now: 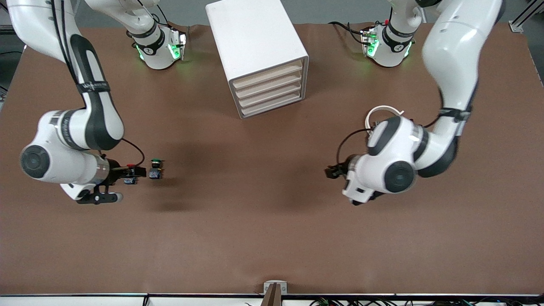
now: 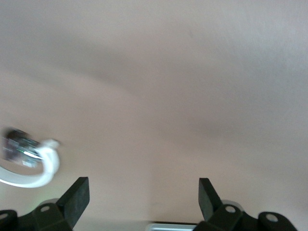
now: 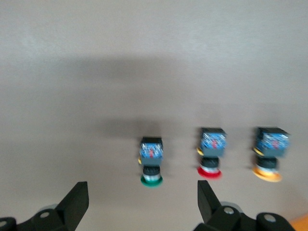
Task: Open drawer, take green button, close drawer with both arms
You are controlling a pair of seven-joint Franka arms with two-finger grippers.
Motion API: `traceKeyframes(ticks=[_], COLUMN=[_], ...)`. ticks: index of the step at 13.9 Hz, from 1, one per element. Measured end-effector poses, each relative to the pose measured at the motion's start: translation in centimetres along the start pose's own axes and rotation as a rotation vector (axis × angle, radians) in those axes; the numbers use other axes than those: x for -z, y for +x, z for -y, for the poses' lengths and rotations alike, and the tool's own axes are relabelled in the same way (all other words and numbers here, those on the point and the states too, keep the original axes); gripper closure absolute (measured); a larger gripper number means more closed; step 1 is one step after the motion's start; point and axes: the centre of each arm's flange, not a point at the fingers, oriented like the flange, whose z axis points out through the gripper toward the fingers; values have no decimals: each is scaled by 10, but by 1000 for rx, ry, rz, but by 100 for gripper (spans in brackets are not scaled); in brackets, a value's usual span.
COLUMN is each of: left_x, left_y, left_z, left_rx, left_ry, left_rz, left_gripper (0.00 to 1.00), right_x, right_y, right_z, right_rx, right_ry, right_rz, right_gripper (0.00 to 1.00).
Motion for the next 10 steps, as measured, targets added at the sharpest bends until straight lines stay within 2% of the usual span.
traceKeyframes(ticks=[4,6,9,10], left_x=[61,88,116,123], left_y=[27,29,9,-2], left_z=[102,148,188,196], left_rx=[-150,-233,-326,-343], left_ry=[-10,-14,52,79], left_rz=[-1,-11,-48,-57], left_gripper=[0,0,0,0], right_x=[89,128,177,192], right_y=[-31,-51,-75,-80], right_z=[-15,-20,-25,-26], right_rx=[-18,-26,-33,-32], right_ry=[-6,-1,-2,-20], right_rz=[8,7,-7,-11], right_gripper=[0,0,0,0])
